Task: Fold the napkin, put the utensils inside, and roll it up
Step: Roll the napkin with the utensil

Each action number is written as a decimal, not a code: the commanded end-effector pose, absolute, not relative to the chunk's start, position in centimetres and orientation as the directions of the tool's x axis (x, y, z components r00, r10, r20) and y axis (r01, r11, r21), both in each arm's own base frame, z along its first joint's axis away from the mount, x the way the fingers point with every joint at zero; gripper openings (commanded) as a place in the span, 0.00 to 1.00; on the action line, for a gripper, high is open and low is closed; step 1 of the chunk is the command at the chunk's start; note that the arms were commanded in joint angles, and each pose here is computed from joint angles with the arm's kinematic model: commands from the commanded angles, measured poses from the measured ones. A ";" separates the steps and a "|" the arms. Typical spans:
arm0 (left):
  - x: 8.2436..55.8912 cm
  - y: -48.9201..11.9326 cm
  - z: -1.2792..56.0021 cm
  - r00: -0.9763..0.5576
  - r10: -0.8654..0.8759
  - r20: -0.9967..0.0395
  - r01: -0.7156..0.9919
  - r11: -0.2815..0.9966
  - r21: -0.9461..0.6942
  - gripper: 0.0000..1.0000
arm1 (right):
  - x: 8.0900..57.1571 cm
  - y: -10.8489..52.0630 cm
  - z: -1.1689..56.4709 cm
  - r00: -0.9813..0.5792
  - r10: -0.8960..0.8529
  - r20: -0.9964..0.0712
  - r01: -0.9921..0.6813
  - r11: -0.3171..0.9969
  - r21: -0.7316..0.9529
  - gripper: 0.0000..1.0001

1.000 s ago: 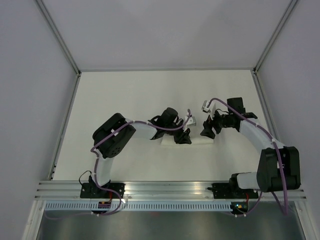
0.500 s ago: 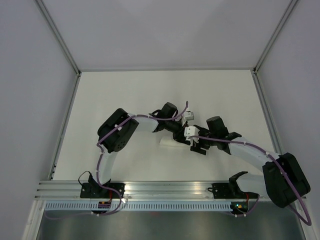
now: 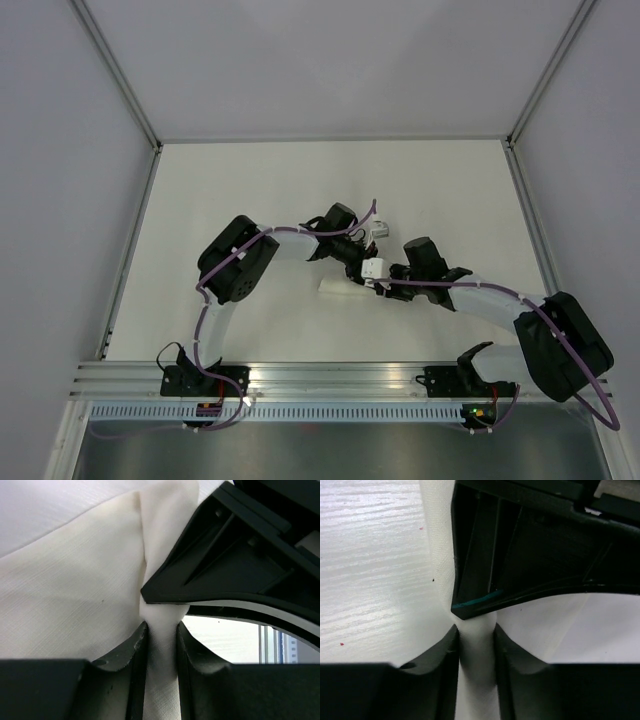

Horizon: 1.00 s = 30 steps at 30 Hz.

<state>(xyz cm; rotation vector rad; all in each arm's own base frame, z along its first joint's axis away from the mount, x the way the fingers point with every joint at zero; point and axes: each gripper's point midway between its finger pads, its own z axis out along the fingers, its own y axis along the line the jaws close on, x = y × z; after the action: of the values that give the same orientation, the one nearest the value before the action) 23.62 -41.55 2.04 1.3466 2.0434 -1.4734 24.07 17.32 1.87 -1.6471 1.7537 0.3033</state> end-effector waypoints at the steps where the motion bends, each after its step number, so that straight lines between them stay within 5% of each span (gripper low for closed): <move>1: 21.1 -38.1 -4.0 -0.668 0.611 -0.425 0.682 0.274 -0.678 0.17 | 24.9 17.4 1.9 0.053 -0.781 -0.622 -0.933 0.184 -0.310 0.30; 5: 22.3 -38.5 -2.1 -0.670 0.566 -0.481 0.704 0.279 -0.653 0.34 | 24.5 17.1 1.0 0.015 -0.799 -0.602 -0.947 0.181 -0.264 0.10; 14: 25.9 -38.7 4.3 -0.637 0.450 -0.626 0.767 0.285 -0.575 0.55 | 24.0 16.5 0.4 -0.108 -0.786 -0.609 -0.983 0.178 -0.055 0.04; 30: 29.8 -33.4 10.1 -0.398 0.160 -0.903 0.820 0.504 -0.272 0.62 | 25.6 16.1 -1.2 -0.332 -0.799 -0.501 -0.924 0.170 0.342 0.04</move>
<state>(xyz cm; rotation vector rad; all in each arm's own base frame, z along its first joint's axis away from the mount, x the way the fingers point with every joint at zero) 28.12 -33.49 6.93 0.9102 2.0241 -0.9881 27.66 17.82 1.30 -1.6178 2.0924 0.8289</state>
